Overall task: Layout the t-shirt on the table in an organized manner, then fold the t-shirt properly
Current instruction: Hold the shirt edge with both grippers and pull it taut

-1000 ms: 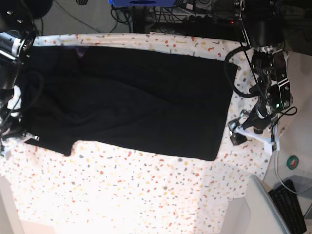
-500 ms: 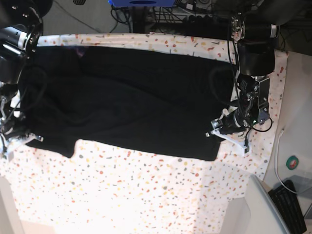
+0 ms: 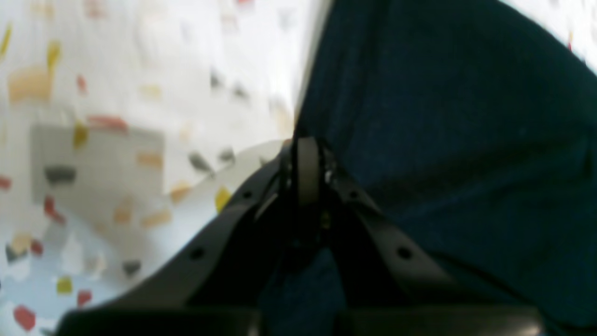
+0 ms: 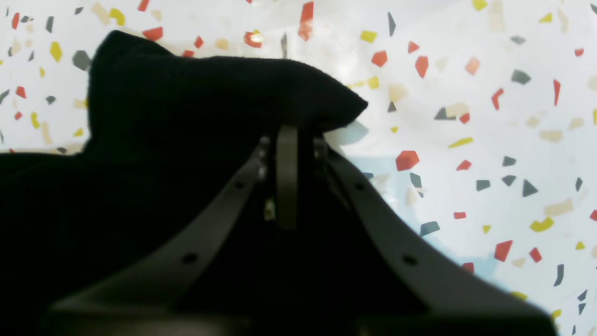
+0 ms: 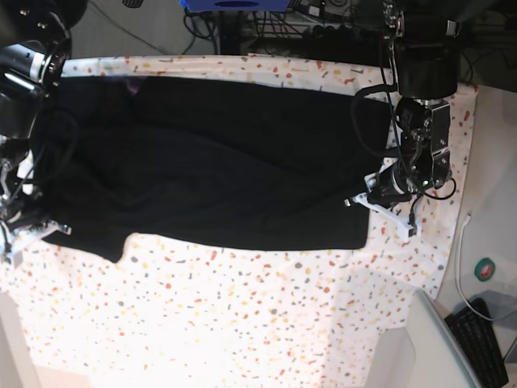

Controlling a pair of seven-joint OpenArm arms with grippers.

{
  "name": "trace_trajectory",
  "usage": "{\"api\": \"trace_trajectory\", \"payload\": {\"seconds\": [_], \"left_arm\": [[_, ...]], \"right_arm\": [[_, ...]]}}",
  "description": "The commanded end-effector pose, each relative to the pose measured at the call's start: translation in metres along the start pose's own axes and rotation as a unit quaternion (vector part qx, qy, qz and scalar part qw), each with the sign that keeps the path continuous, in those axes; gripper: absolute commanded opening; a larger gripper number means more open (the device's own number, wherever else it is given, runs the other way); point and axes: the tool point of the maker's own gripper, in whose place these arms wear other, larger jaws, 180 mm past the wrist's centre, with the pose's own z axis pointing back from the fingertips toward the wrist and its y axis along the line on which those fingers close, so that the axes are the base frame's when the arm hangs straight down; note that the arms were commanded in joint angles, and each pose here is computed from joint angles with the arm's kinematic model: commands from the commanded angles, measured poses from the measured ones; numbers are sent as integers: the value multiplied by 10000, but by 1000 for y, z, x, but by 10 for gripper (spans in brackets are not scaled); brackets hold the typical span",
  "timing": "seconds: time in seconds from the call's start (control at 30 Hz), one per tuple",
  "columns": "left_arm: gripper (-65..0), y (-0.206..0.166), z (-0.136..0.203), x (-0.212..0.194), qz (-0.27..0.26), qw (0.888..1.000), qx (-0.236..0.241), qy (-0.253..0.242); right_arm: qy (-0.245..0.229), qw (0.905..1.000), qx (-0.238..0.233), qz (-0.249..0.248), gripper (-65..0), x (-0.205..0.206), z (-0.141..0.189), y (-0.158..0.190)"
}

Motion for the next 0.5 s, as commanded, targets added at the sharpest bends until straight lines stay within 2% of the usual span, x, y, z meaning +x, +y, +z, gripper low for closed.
{"api": "trace_trajectory", "payload": {"seconds": [0.0, 0.23, 0.47], "left_arm": [[-650, -2, 9, 18, -74, 9997, -38, -246], [-650, -13, 36, 2, -87, 9998, -33, -158], [-650, -15, 42, -31, -95, 9996, -58, 264]], "right_arm": [[-337, 9994, 10, 15, -650, 26, 7, -2], [-320, 9995, 11, 20, -650, 25, 6, -2], [-313, 9995, 12, 17, -650, 24, 6, -2]]}}
